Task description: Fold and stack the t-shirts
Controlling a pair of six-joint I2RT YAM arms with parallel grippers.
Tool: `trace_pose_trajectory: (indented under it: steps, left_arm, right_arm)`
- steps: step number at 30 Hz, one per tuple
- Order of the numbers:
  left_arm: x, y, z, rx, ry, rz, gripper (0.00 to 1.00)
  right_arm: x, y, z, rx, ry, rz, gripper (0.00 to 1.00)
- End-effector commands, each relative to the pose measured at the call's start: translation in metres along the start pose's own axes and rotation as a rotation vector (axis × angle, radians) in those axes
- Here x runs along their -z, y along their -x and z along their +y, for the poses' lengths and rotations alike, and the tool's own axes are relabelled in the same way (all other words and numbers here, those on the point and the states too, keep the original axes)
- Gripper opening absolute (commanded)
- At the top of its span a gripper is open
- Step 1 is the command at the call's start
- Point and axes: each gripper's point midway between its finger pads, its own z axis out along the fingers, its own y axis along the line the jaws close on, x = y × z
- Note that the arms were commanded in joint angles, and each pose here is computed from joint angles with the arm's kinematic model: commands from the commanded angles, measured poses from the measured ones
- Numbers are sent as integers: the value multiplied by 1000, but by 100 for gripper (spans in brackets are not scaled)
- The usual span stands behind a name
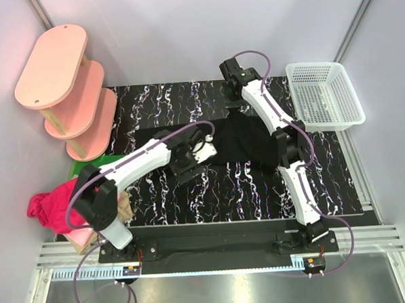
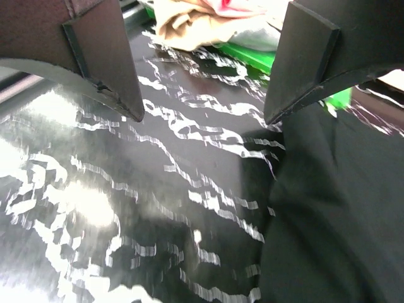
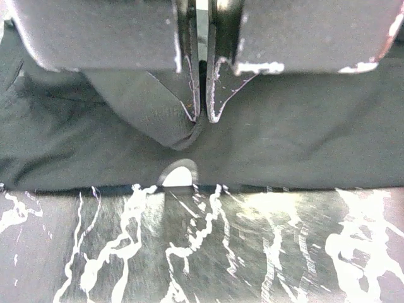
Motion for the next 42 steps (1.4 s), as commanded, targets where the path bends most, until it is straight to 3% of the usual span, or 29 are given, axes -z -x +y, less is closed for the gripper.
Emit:
trace_pose_trajectory:
  steps: [1, 5, 10, 19, 29, 32, 37, 42]
  left_arm:
    - [-7, 33, 30, -10, 108, -16, 82]
    - [-34, 30, 52, -25, 187, 43, 83]
    - [-61, 0, 82, 78, 190, 106, 82]
    - [-66, -32, 146, 156, 294, 161, 82]
    - [-73, -51, 139, 139, 273, 187, 77]
    - [-70, -55, 142, 136, 273, 186, 66]
    - [-59, -57, 145, 128, 272, 168, 23]
    - [-53, -61, 143, 114, 264, 178, 22]
  right_arm:
    - [12, 7, -14, -25, 11, 13, 0]
    - [2, 3, -21, -26, -4, 30, 0]
    - [-13, -4, -27, -25, -12, 60, 0]
    - [-23, -13, -30, -17, -16, 83, 0]
    - [-18, -11, -33, -21, -19, 73, 0]
    - [-13, -9, -33, -22, -16, 66, 0]
    - [-11, -11, -35, -21, -26, 65, 0]
    - [-8, -13, -37, -19, -32, 69, 0]
